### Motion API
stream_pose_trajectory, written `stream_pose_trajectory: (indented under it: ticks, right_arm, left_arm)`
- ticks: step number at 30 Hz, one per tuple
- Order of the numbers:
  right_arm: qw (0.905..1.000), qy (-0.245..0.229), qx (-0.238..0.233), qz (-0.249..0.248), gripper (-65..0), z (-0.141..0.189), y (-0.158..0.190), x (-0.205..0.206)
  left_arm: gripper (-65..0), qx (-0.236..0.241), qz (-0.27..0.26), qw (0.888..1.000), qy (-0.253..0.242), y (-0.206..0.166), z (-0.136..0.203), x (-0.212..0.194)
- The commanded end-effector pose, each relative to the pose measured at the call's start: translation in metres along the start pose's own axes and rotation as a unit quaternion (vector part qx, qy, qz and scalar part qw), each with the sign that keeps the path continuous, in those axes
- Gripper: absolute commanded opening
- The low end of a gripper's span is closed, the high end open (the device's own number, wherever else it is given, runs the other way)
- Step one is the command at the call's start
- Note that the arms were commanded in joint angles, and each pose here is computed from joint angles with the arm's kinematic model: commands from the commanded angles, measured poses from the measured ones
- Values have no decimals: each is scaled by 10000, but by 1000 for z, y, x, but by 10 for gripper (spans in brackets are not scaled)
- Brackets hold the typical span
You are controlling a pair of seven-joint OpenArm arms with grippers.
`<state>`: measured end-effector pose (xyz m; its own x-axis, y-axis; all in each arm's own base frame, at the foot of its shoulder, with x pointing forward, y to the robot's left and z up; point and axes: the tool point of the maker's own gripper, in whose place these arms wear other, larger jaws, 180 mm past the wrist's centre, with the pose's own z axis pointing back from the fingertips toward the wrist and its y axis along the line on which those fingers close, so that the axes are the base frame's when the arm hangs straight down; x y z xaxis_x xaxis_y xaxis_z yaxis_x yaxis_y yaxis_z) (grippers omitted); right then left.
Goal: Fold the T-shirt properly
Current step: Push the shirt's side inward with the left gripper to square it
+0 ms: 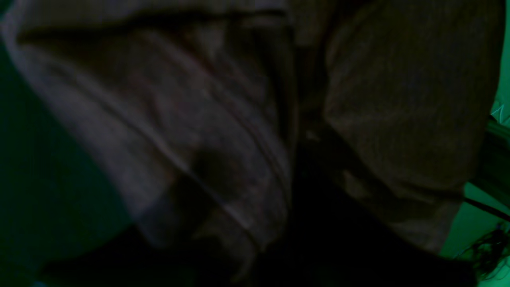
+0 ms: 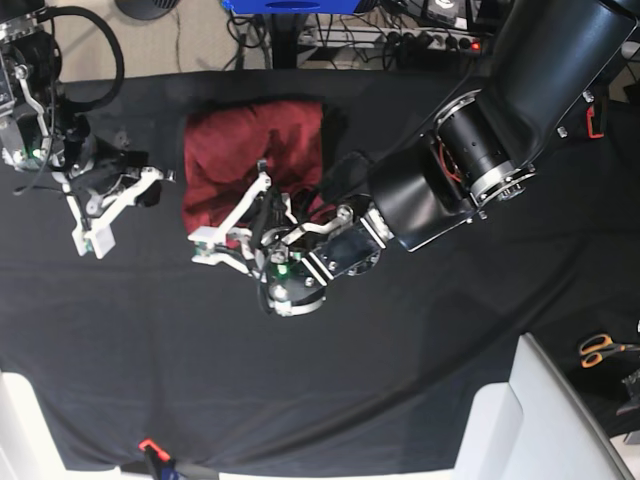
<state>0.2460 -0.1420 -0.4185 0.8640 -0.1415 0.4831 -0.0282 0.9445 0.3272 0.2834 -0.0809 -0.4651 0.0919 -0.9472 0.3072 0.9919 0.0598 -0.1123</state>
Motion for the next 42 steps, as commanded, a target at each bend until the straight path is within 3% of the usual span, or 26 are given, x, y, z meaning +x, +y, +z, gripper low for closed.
stream_pose_trajectory:
  ticks: [1,10,42]
  right_arm:
    - [9998,-193,18,26,-650,4,-1,14]
    - [9975,-485,-142,-490,-650,11,-17,22]
    - [9972,-509,-172,-516,-650,12,-21,23]
  left_arm:
    - [-650,179,-199,9995,-150,11,11,20]
    - [-650,260,-723,9969,159,-1,-2,19]
    - [-643,271,-728,9969,-97,2,0,28]
